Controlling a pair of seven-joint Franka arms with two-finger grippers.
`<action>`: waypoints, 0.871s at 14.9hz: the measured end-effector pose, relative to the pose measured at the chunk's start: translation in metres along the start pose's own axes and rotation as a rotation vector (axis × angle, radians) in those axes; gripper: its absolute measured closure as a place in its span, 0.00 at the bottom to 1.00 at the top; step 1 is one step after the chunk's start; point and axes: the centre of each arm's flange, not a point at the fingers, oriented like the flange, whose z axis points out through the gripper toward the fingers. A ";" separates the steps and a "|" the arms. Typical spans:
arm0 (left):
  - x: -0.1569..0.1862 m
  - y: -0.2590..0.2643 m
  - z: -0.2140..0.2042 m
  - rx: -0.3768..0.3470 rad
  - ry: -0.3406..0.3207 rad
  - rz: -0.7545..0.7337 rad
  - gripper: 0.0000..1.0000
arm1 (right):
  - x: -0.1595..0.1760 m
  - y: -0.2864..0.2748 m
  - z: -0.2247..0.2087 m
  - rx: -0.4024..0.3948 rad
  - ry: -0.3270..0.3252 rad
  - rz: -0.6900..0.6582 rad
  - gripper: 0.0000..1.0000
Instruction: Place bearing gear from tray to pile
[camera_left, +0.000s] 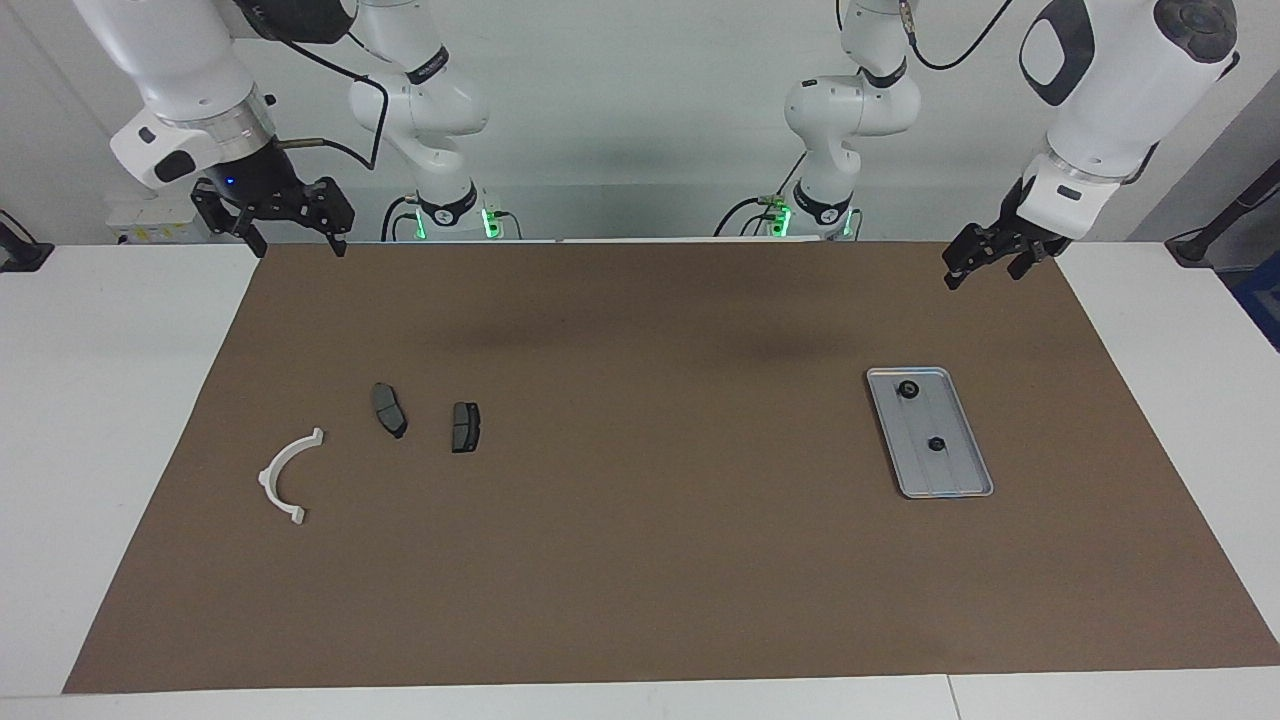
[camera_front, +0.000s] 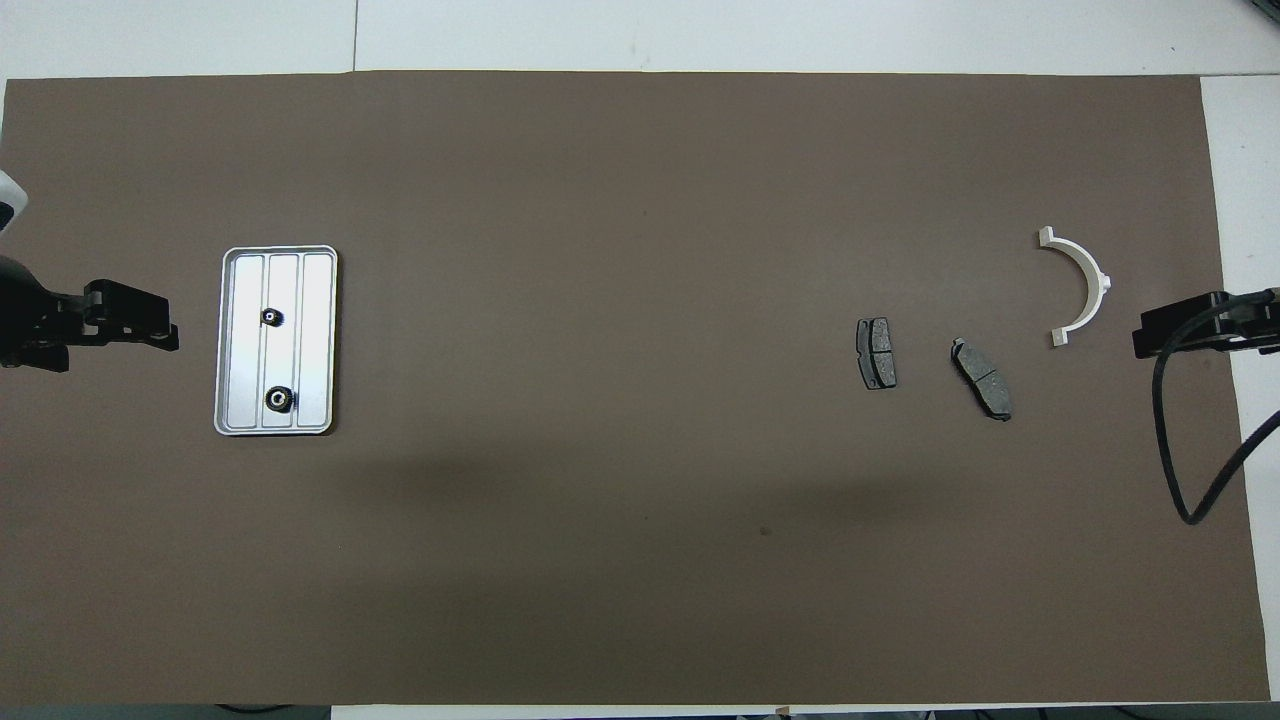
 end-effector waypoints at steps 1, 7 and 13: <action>0.000 0.000 0.000 0.000 0.000 0.000 0.00 | 0.000 0.001 0.002 0.000 0.000 0.001 0.00; 0.000 0.000 0.000 0.000 0.001 0.000 0.00 | 0.000 0.003 0.008 0.001 -0.007 0.006 0.00; 0.001 -0.007 -0.001 -0.002 0.002 -0.015 0.00 | 0.001 0.006 0.007 0.001 0.008 0.011 0.00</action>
